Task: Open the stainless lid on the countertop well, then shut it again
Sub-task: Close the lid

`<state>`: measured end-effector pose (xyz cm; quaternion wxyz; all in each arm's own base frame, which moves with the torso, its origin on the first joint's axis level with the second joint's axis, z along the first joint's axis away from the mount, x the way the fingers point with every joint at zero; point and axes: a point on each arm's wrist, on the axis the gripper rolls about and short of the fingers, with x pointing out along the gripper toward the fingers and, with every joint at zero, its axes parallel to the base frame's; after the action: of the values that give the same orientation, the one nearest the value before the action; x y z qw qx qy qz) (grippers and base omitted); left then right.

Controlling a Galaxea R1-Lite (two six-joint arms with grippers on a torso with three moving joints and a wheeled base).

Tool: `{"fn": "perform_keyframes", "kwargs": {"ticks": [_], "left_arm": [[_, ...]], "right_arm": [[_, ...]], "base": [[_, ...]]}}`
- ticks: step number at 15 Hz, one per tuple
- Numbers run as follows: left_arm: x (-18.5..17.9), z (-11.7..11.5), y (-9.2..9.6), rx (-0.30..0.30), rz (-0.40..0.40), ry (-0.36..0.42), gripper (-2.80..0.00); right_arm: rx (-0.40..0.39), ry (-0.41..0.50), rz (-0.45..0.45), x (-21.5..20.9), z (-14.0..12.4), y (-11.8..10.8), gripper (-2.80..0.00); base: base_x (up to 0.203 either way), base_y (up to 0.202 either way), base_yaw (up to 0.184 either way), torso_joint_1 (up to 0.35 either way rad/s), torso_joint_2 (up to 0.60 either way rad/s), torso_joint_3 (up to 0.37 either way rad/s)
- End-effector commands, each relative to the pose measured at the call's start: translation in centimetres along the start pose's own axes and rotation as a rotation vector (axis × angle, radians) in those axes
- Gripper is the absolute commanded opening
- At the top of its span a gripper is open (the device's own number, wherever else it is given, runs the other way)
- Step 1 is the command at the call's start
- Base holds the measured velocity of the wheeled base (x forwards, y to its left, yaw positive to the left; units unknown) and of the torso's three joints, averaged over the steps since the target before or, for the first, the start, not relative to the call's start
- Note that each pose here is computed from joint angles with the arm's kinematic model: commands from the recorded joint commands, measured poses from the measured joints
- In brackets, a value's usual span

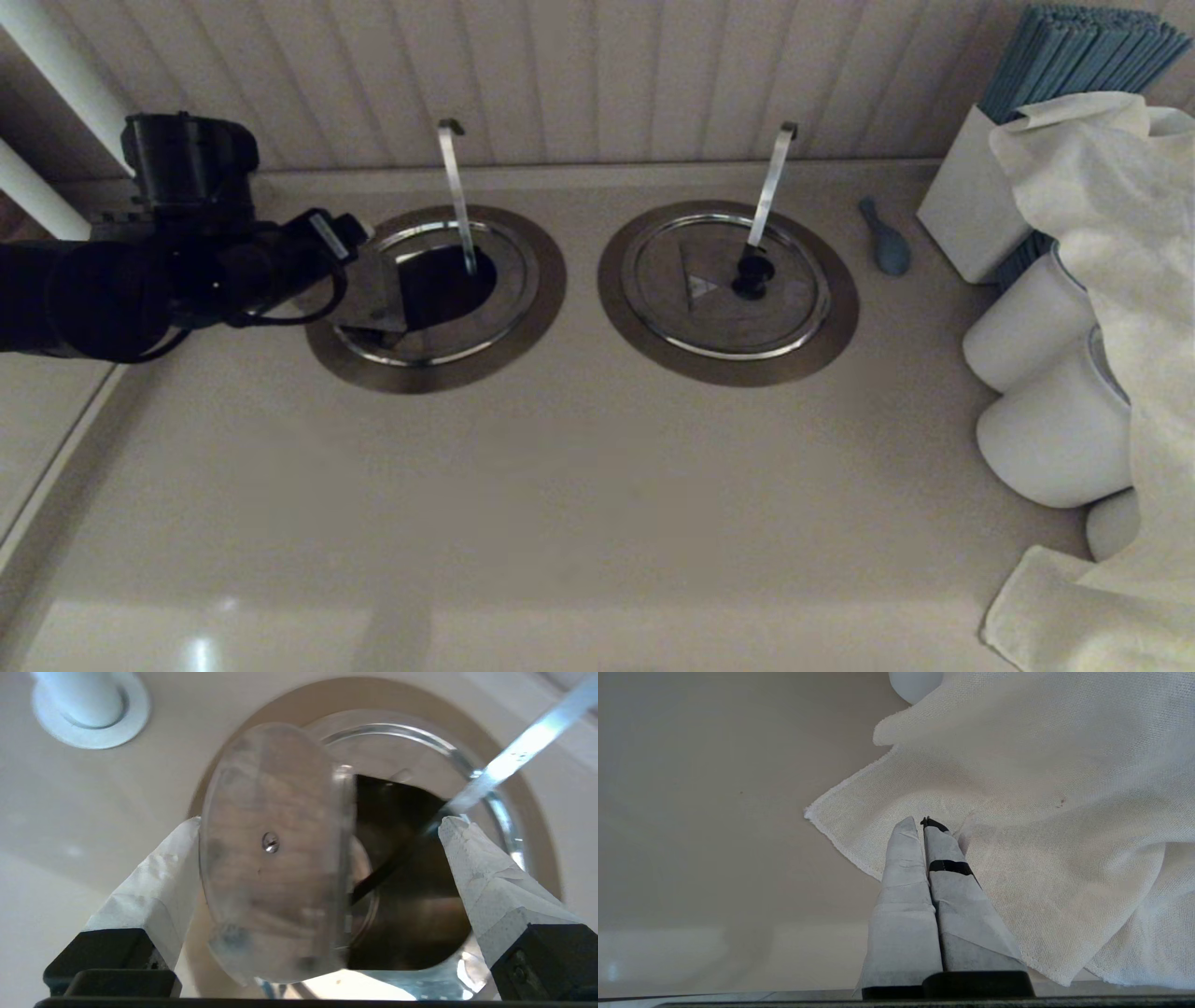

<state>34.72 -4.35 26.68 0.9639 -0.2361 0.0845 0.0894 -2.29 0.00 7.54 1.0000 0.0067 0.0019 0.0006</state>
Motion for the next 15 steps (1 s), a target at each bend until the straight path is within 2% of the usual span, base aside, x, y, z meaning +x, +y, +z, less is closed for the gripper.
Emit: {"fn": "perform_keyframes", "kwargs": {"ticks": [1,15], "left_arm": [[-0.3,0.3,-0.6,-0.006,-0.019,-0.011,0.00],[-1.5,-1.4,-4.8,0.015,-0.145,0.024,0.00]], "right_arm": [[0.000,0.001,0.000,0.0,0.0,0.0,-2.80],[0.000,0.001,0.000,0.0,0.0,0.0,-2.80]], "base": [[0.000,0.000,0.000,0.000,0.00,0.000],[0.000,0.000,0.000,0.000,0.00,0.000]]}}
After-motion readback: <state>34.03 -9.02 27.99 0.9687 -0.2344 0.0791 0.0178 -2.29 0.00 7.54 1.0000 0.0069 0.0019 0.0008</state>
